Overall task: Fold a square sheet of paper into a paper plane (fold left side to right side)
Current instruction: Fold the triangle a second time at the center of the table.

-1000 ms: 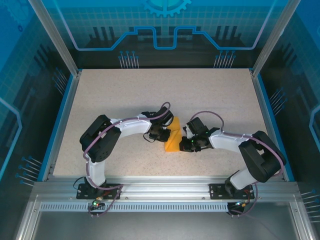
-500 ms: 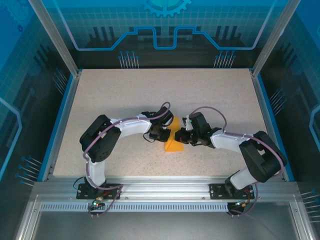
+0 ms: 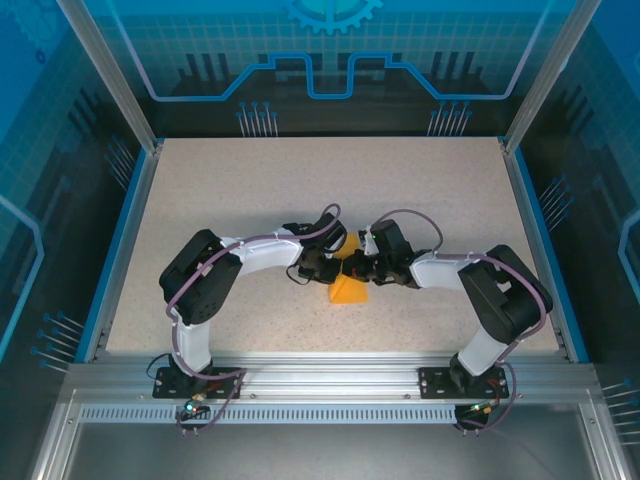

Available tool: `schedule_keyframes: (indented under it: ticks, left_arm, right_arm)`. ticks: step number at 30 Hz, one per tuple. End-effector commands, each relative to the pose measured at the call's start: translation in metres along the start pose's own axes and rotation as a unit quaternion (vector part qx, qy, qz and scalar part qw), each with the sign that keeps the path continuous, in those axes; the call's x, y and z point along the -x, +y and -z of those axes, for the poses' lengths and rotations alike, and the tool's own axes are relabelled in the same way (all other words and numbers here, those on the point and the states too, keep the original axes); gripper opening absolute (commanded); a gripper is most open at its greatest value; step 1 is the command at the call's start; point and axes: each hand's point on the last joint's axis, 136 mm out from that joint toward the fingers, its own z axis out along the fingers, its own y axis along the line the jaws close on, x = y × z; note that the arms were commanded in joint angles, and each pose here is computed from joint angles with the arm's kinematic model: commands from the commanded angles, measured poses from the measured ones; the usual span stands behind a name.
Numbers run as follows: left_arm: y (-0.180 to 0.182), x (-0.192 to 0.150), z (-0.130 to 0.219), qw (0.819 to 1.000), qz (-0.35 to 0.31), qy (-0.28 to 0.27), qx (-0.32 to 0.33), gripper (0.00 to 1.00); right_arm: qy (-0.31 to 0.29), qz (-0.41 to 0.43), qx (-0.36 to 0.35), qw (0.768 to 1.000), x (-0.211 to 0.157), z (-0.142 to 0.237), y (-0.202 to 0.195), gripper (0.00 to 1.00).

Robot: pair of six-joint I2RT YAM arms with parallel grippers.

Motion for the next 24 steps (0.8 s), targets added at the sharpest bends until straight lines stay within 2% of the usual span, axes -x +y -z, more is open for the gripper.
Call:
schedule_keyframes:
  ticks: [1,24]
  left_arm:
    - [0.005,-0.013,-0.011,1.0,-0.007,0.026,0.003,0.1]
    - [0.004,-0.01,-0.01,1.0,-0.008,0.025,0.005,0.1]
  right_arm:
    - [0.006,0.0,0.002,1.0,0.002,-0.004,0.002,0.02]
    - [0.026,-0.005,-0.066,0.997,-0.016,-0.004,-0.032,0.02]
